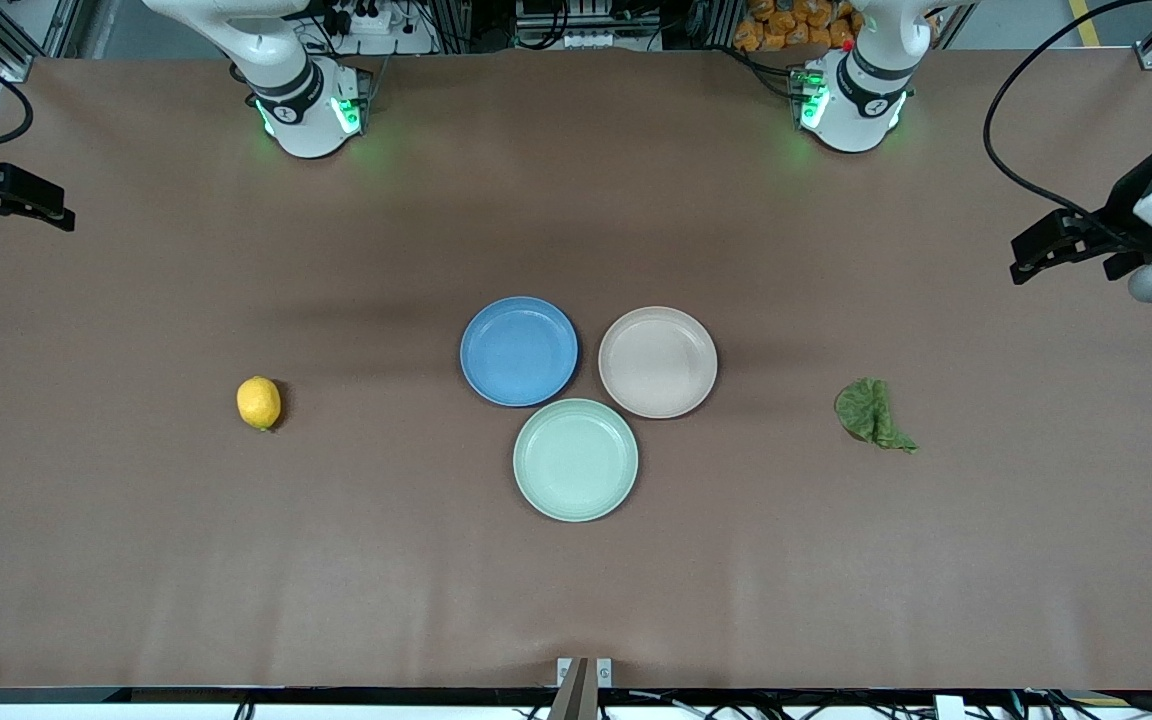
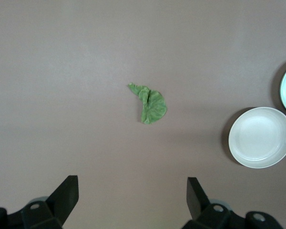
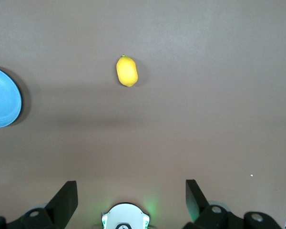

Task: Place lemon and lettuce in plates
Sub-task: 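Move the left gripper down over the green lettuce leaf, then grasp the lettuce with the left gripper while the right gripper reaches the lemon, then carry the lettuce onto the beige plate while the right gripper grasps the lemon, then release the lettuce and raise the left gripper while the right gripper carries the lemon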

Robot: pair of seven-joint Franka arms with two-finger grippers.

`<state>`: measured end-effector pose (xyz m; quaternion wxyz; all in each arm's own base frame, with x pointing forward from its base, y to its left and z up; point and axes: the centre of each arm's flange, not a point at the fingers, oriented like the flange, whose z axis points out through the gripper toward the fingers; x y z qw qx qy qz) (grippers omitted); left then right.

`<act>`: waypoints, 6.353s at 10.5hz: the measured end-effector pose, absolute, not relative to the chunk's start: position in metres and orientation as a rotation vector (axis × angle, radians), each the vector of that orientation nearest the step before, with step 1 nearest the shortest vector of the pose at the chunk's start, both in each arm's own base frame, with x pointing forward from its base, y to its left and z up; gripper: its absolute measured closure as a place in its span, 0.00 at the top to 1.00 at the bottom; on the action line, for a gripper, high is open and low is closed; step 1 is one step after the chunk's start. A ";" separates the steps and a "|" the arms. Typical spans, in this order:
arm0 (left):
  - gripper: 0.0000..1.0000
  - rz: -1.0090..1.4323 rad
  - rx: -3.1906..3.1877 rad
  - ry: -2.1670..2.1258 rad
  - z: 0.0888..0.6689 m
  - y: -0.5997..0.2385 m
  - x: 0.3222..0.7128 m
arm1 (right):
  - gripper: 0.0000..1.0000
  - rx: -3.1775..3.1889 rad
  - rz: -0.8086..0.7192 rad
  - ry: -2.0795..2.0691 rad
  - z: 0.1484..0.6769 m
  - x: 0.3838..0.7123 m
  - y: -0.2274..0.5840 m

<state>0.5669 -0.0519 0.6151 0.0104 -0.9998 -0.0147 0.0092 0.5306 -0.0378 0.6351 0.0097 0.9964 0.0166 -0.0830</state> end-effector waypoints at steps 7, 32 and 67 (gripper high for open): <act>1.00 0.252 -3.135 -0.040 0.416 -0.054 0.603 | 1.00 3.111 -0.243 0.050 0.636 0.532 -0.038; 0.26 0.426 -3.039 -0.099 0.175 -0.078 0.636 | 1.00 3.157 -0.258 0.074 0.272 0.578 -0.010; 1.00 -0.105 -3.016 -0.398 0.451 -0.269 0.623 | 0.59 3.195 -0.102 0.064 0.242 0.545 0.312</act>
